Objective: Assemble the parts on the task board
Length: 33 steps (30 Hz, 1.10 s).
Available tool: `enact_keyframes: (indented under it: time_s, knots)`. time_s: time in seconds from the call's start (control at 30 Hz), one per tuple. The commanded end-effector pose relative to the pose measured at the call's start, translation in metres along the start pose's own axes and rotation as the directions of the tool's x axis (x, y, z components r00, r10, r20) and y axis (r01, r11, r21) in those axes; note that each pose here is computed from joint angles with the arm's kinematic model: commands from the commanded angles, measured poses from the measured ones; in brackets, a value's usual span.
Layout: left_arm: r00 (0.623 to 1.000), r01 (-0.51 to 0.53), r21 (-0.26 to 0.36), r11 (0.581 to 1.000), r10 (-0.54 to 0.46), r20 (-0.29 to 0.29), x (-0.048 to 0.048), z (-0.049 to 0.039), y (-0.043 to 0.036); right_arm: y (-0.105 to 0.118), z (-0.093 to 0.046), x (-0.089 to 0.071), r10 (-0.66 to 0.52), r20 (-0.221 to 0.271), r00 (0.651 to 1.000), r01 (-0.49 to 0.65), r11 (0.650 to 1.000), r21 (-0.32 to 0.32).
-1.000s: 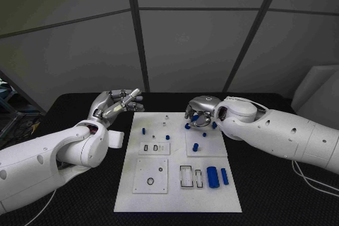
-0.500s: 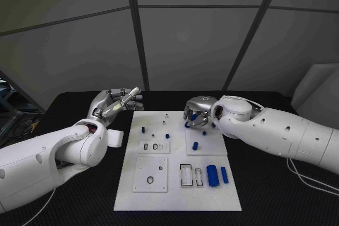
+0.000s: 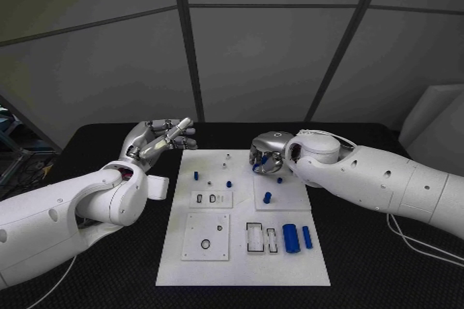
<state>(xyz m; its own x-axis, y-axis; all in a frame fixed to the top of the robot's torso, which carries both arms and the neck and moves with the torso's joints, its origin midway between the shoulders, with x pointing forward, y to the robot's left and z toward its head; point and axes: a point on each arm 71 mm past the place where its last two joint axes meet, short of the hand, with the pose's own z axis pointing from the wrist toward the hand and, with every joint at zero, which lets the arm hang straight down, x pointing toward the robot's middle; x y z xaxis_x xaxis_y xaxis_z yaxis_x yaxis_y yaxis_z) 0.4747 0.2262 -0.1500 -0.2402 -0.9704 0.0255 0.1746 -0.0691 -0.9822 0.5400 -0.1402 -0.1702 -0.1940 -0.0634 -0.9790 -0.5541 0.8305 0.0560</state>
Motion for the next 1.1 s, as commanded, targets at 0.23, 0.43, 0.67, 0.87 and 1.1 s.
enact_keyframes:
  time_s: [0.23,0.43,0.67,0.87,1.1]
  knots:
    - [1.000,0.004,0.007,1.000,-0.004,-0.021,0.0010,0.0009,-0.0017,-0.001,0.001,0.003,-0.008,-0.032,0.999,0.009,1.000,0.008]
    - [1.000,0.003,0.007,1.000,-0.003,-0.020,0.0005,0.0010,-0.0017,-0.002,0.001,0.003,-0.008,-0.026,1.000,0.008,1.000,0.009]
    - [1.000,0.003,0.005,1.000,-0.003,-0.019,-0.0003,0.0010,-0.0015,0.001,-0.001,-0.002,0.007,0.035,0.999,-0.006,1.000,-0.014]
    - [1.000,0.002,0.004,1.000,-0.002,-0.018,-0.0012,0.0012,-0.0012,0.007,-0.006,-0.008,0.050,0.098,0.994,-0.046,0.998,-0.046]
    - [1.000,0.012,-0.002,1.000,-0.012,-0.013,-0.0021,0.0015,-0.0005,0.013,-0.006,-0.016,0.093,0.196,0.976,-0.079,0.994,-0.081]
